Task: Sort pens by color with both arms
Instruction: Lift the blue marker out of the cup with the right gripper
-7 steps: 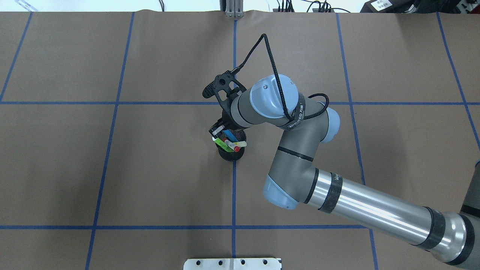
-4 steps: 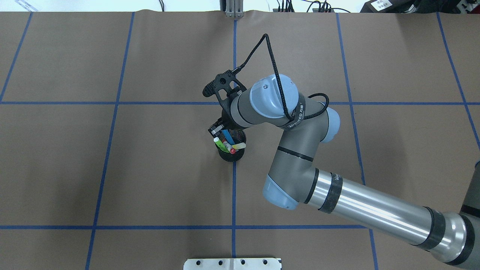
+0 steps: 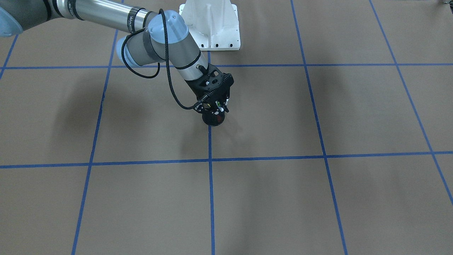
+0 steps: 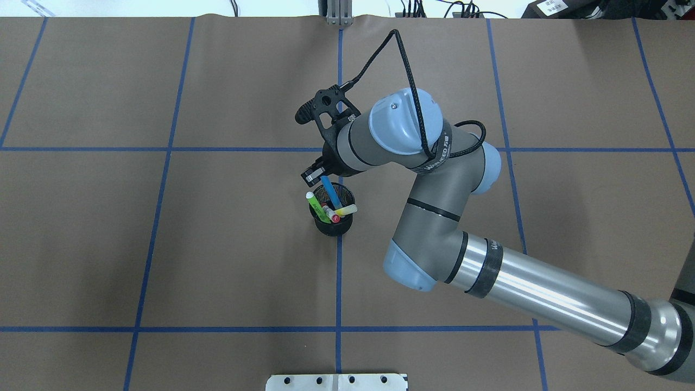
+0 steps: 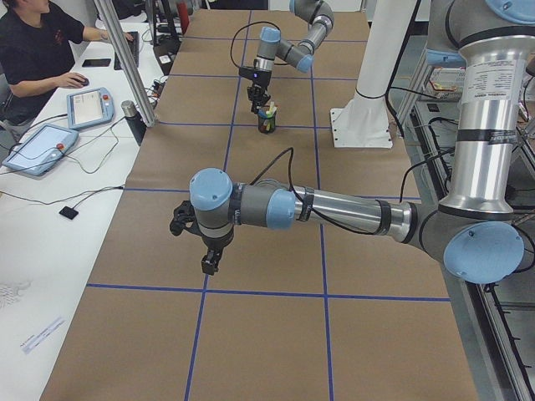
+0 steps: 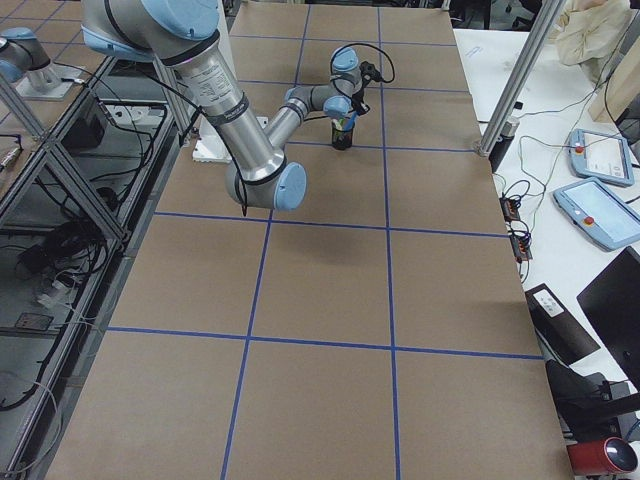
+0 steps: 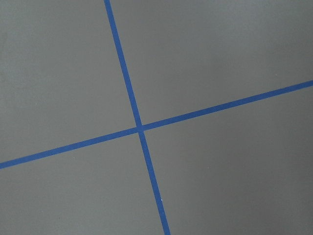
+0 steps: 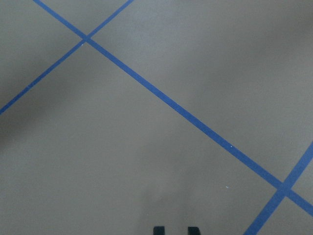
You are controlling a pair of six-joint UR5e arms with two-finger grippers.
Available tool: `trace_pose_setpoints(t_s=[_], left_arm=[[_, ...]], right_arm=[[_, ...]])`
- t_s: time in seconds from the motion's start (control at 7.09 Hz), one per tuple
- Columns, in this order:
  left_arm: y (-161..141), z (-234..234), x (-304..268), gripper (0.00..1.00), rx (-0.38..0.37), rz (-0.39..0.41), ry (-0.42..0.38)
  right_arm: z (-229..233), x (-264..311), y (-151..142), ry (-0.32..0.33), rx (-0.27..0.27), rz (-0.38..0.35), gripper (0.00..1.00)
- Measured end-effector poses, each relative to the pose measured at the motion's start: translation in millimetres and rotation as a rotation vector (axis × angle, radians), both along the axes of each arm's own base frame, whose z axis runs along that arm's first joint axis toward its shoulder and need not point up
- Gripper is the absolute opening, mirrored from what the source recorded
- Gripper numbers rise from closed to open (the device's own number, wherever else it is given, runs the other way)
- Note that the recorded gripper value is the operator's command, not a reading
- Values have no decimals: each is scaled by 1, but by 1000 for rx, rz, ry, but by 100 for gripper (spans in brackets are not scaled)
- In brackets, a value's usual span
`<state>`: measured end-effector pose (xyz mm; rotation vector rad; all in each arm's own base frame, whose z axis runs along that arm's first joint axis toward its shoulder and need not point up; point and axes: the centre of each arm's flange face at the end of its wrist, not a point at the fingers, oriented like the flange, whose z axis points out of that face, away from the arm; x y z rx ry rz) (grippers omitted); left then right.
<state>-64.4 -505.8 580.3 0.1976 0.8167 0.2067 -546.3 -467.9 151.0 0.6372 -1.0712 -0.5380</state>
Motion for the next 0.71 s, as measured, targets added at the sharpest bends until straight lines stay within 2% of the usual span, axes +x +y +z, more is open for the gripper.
trace_pose_setpoints(t_s=[0.42,0.71], left_arm=[[-1,-6,1,100,-14,-24,4],[-2,-9,2,100,-18,-33,5]], right_arm=[[-19,45,-20,-27,-36,-35,0],[-35,68,-30,-10,-80,-7,0]])
